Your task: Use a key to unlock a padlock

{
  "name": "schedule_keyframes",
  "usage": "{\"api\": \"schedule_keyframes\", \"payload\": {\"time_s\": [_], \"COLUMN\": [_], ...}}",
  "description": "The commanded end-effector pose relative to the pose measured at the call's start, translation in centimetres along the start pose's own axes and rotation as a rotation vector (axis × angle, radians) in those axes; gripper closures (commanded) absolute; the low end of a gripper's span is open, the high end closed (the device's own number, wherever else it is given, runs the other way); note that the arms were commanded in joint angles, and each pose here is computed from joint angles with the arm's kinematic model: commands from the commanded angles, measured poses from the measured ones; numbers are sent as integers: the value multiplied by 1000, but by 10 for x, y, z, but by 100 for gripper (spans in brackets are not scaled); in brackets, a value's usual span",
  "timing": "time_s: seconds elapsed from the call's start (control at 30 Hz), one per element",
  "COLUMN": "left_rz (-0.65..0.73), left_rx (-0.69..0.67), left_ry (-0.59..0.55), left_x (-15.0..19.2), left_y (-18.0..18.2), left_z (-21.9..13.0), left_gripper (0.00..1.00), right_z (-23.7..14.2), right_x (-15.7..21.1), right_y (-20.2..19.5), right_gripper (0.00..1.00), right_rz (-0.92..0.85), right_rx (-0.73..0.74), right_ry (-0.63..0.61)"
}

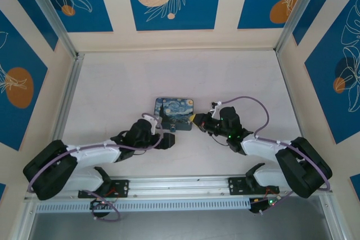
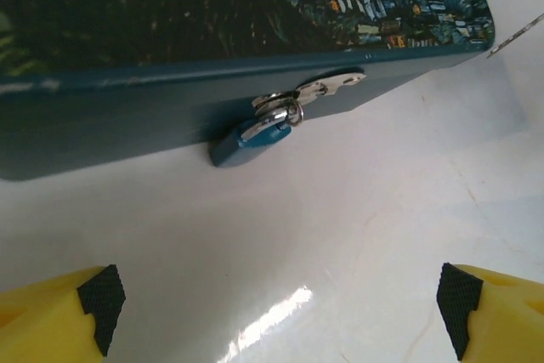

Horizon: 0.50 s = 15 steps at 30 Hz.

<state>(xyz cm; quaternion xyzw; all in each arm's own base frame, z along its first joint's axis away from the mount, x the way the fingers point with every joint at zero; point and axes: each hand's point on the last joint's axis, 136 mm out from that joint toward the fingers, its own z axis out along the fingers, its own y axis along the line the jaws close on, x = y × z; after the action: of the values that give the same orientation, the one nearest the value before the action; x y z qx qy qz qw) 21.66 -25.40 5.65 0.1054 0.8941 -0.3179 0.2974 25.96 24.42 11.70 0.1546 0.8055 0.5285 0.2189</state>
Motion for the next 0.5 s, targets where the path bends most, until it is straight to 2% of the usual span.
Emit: {"api": "schedule_keyframes", "payload": {"time_s": [0.0,0.47], "left_rz": [88,126], "left_rx": [38,59], "left_ry": [-103,-107], "left_x": [-26,-32], "left_y": [-18,-23], "left_z": [7,49], "left_gripper": [5,7], "right_z": [5,37], "right_x": [-13,-37], "right_y": [7,-3], "right_gripper": [100,100], "right_rz": [-9,41], "right_rx": [-14,-23], "right_ry": [-58,-62]}}
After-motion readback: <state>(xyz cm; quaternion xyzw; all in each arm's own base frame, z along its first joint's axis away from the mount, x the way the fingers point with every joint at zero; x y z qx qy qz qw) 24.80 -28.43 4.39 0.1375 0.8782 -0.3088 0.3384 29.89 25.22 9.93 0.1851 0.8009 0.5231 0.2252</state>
